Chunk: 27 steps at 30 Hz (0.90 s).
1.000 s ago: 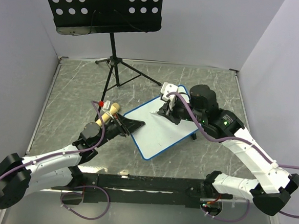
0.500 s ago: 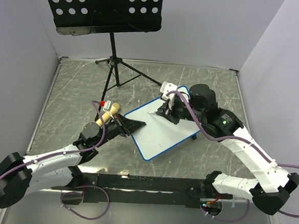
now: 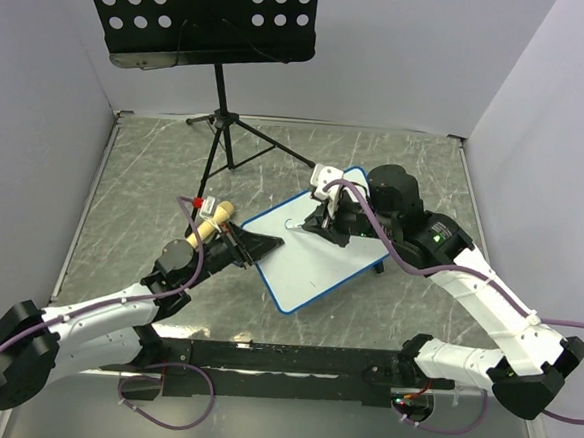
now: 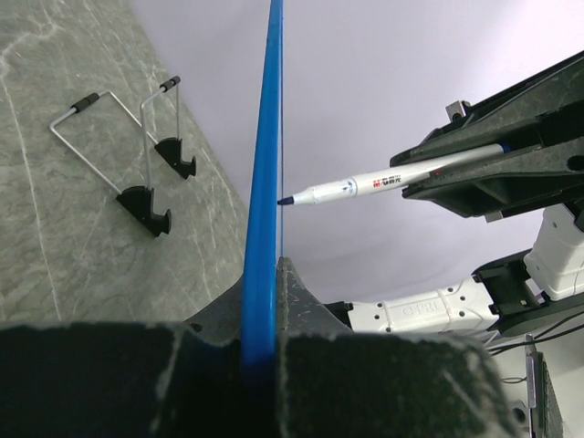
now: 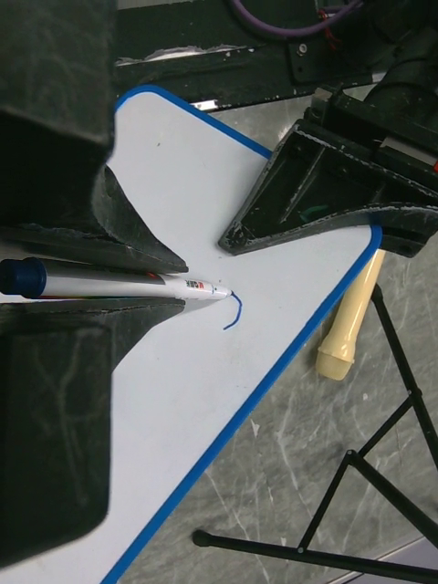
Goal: Write a sentence on the whiteboard
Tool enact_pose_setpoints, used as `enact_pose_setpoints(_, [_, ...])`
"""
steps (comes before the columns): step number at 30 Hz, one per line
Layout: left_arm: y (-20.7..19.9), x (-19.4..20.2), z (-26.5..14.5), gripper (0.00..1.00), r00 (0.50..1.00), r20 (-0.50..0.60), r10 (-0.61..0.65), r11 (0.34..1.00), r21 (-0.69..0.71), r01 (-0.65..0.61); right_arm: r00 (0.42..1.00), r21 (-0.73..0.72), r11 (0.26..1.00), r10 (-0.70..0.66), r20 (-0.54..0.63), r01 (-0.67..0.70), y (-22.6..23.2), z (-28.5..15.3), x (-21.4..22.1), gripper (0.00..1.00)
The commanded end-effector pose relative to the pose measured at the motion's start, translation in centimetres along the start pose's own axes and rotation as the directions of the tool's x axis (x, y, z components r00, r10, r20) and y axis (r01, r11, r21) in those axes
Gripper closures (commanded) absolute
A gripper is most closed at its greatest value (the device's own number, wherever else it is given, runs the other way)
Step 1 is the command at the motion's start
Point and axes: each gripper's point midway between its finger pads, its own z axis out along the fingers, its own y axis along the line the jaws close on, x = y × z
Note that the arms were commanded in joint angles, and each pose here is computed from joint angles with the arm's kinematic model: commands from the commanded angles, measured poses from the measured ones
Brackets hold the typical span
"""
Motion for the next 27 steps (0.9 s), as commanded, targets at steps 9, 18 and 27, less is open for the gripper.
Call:
enact_pose_setpoints(9, [-6.6, -4.3, -0.5, 0.99, 0.988, 0.152, 0.009, 0.98, 0.195, -0.039, 0.999, 0.064, 0.998, 0.031, -0.029, -0.029, -1.4, -0.8, 1.5, 1.0])
enact_pose_setpoints(18, [-7.0, -4.6, -0.6, 0.99, 0.986, 0.164, 0.018, 0.98, 0.194, -0.051, 0.998, 0.01, 0.999, 0.035, -0.052, -0.034, -0.2, -1.0, 2.7, 1.0])
enact_pose_setpoints(27, [-6.9, -4.4, -0.6, 0.99, 0.988, 0.155, 0.021, 0.98, 0.194, -0.051, 0.998, -0.121, 0.991, 0.046, -0.043, -0.05, 2.0, -0.6, 2.7, 1.0])
